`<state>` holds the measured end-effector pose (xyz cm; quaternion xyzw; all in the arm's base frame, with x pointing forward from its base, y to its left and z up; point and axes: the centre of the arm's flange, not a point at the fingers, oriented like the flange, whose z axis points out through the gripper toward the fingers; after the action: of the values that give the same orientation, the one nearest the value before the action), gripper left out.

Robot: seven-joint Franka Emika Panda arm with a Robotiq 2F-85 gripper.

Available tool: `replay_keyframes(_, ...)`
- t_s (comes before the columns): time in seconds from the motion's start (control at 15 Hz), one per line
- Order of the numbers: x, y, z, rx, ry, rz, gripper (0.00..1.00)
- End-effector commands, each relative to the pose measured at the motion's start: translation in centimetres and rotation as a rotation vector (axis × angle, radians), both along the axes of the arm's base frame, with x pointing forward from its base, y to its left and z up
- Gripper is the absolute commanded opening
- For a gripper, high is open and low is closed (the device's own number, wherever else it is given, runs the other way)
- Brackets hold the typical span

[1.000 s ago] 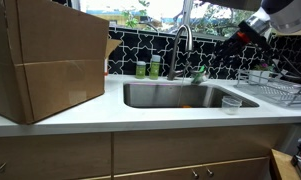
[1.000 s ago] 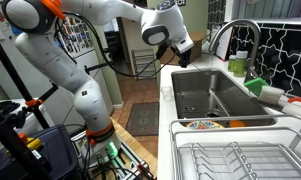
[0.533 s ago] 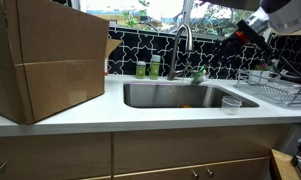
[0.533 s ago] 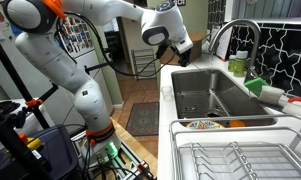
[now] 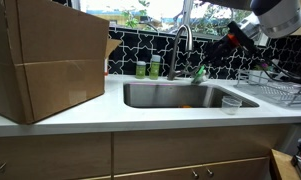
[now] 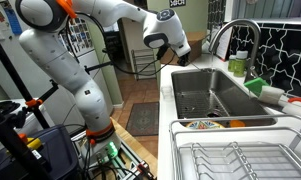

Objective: Pick up the spoon in the dishes drying rack and rinse it on the tap running tap water twice before putting it back in the dishes washing rack

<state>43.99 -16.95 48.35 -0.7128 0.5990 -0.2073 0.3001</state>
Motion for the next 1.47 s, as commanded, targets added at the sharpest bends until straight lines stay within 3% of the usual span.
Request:
replay_keyframes(0.0, 0.5, -0.5, -0.6, -0.011, -0.034, -0.019, 0.02)
replay_keyframes(0.33, 0.4, -0.3, -0.7, 0.010, -0.039, -0.015, 0.02)
replay_keyframes(1.4, -1.5, 0.5, 0.5, -0.087, 0.055, -0.007, 0.02)
